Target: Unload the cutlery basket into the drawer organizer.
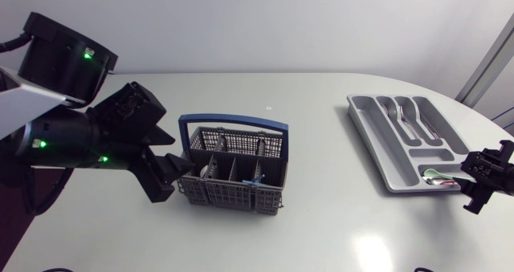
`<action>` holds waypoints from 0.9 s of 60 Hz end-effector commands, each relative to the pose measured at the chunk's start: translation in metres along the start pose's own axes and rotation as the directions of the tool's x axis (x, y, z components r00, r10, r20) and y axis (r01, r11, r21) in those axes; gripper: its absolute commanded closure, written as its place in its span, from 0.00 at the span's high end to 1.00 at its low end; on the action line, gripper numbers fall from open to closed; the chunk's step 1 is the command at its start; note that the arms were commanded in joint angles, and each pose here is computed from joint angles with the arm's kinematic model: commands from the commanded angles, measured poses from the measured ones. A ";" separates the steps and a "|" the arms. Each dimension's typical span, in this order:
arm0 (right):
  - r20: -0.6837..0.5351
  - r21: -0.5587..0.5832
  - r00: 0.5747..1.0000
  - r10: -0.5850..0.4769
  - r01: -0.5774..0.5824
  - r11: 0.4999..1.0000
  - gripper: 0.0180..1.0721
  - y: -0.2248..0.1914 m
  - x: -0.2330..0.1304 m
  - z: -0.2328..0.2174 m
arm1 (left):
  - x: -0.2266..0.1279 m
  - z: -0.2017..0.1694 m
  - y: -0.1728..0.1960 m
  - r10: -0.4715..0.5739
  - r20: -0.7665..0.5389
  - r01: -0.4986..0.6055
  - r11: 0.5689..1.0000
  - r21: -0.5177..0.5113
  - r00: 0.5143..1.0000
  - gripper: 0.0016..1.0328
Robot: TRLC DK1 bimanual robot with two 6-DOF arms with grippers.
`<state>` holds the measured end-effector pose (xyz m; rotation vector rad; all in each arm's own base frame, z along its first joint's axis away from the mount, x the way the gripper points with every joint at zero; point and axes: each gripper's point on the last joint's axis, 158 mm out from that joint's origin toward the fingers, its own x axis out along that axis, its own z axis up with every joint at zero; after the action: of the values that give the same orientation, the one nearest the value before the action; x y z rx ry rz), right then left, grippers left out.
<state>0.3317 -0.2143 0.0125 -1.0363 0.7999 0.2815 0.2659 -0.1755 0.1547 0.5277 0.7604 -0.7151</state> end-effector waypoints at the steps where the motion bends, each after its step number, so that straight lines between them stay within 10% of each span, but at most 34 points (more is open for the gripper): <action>1: -0.010 0.004 1.000 -0.013 0.013 1.000 0.70 -0.002 -0.009 -0.002 | 0.004 -0.012 -0.008 -0.009 -0.031 0.009 1.000 0.020 0.999 0.77; 26: 0.028 0.286 0.999 0.041 -0.047 0.957 0.76 -0.003 -0.045 0.048 | 0.026 -0.017 -0.015 0.016 -0.159 -0.019 1.000 -0.020 0.987 0.74; 54: 0.092 0.281 0.994 0.058 -0.081 0.956 0.76 0.034 -0.087 0.127 | 0.051 -0.006 -0.003 0.087 -0.251 -0.106 0.992 -0.063 0.964 0.67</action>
<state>0.3184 -0.0860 0.0881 -0.7567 0.7638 0.2572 0.2813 -0.1912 0.1084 0.5942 0.9793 -0.5586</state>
